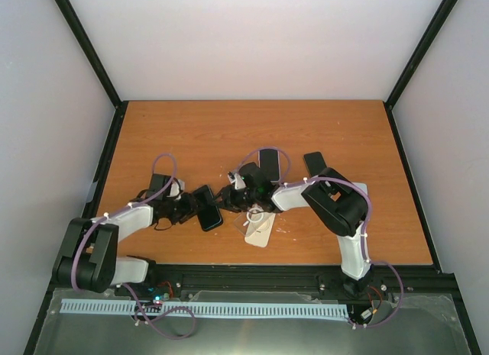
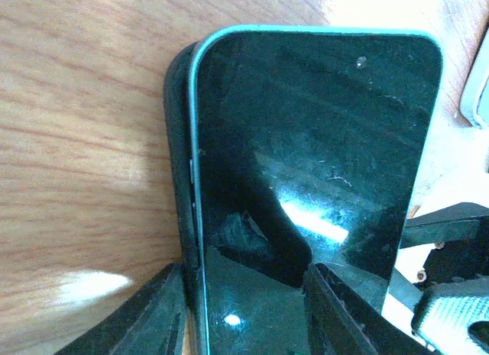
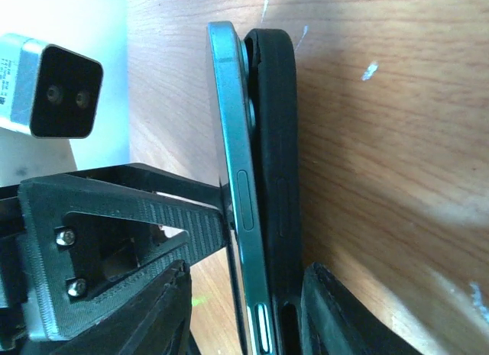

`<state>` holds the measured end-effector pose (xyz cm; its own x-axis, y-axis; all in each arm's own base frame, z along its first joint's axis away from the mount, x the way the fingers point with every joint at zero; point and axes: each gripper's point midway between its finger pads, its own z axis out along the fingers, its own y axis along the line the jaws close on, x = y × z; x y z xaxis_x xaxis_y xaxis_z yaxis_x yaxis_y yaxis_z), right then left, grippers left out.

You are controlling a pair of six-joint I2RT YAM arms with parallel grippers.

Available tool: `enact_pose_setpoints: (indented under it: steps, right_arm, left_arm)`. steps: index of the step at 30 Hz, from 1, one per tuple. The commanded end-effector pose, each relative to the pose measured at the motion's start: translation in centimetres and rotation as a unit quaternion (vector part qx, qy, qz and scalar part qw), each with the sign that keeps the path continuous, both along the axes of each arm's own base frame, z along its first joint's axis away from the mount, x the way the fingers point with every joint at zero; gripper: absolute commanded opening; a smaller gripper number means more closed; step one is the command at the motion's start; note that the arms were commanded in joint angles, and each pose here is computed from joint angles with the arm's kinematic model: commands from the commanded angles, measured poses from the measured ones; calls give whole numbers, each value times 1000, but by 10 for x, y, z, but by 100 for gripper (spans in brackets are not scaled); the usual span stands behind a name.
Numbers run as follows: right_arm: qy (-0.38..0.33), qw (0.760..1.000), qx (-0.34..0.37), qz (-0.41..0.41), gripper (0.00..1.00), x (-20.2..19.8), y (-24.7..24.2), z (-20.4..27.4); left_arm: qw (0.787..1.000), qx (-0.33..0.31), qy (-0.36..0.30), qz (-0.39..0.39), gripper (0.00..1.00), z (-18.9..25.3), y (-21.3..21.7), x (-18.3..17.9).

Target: Put the phone into the phone case

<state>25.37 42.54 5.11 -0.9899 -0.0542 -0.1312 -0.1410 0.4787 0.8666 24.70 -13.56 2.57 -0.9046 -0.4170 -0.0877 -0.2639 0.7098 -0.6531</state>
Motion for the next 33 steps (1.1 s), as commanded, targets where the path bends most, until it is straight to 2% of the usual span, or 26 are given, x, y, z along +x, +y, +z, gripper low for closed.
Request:
enact_pose_setpoints:
  steps: [1,4,9,19,24,33]
  right_arm:
    - [-15,995,80,52,40,-19,21,39]
    - [-15,994,94,53,40,-19,22,47]
    - [0,992,113,50,41,-23,21,47]
    - [26,991,115,67,45,-29,24,34]
    - [30,992,80,92,49,-34,22,19]
    - [30,989,102,102,29,-36,26,26]
  left_arm:
    - [999,-43,-7,-33,42,7,-16,-10]
    - [998,-50,-14,-35,44,12,-17,-11]
    - [994,-75,-56,-47,60,30,-22,-16]
    - [996,-65,-29,-45,55,13,-18,-28]
    - [996,-62,-35,-45,55,13,-17,-29]
    - [995,-67,-42,-54,56,15,-19,-29]
